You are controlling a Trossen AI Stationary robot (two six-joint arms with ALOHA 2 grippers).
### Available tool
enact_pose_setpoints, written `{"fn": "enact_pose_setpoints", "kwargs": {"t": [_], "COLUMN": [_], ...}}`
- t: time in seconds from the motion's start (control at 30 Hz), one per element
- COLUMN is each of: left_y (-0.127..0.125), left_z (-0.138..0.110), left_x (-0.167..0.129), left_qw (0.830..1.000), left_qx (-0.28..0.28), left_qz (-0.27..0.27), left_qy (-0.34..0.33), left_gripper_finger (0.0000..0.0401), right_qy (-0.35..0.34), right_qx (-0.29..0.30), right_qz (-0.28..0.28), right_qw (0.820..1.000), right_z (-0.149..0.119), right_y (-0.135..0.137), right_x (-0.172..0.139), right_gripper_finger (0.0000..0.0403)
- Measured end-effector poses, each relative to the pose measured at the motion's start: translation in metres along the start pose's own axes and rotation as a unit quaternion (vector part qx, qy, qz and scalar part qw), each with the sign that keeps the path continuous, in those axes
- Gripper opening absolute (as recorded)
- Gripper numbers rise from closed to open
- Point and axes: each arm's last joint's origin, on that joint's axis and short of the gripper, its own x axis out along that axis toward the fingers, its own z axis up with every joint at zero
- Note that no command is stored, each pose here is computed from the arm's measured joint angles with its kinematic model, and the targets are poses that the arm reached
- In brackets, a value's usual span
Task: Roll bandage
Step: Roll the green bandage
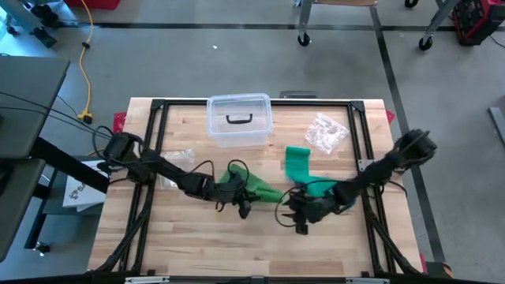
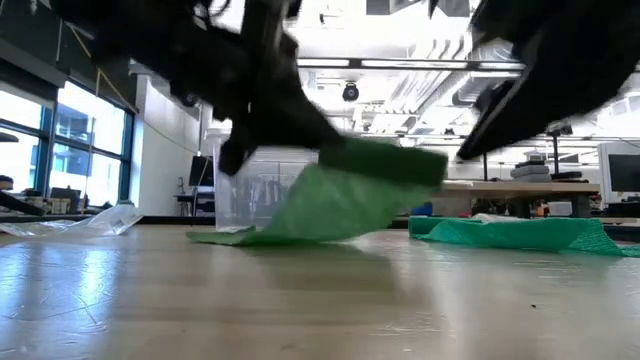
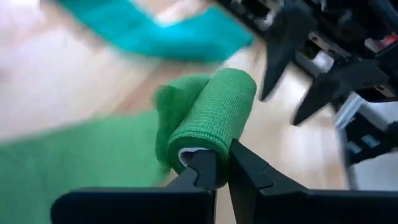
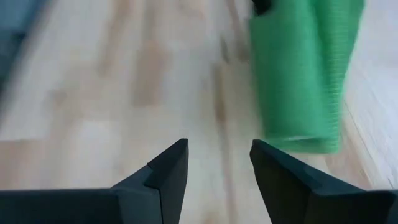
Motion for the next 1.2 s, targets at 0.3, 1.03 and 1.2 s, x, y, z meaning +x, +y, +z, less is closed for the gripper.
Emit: {"fn": "enact_pose_setpoints", "kwargs": {"t": [0.3, 1.03, 1.2], "left_y": [-0.042, -0.087, -0.087], "left_z": [0.036, 0.057, 0.057], "left_x": [-0.062, -0.135, -0.135], "left_qw": [0.993, 0.957, 0.957], "left_qx": [0.037, 0.041, 0.039], "left_qz": [-0.077, -0.198, -0.195], "left_qy": [-0.078, -0.207, -0.209], "left_gripper_finger": [0.0008, 0.0014, 0.0014], "right_qy": [-0.202, -0.363, -0.397], "right_qx": [-0.057, -0.099, -0.074], "right_qz": [0.05, -0.023, -0.008], "right_qw": [0.976, 0.926, 0.915], "right_z": [0.034, 0.068, 0.076], "right_y": [0.025, 0.02, 0.009], "right_x": [-0.102, -0.039, -0.028], "right_gripper_finger": [0.0169, 0.0169, 0.0169]}}
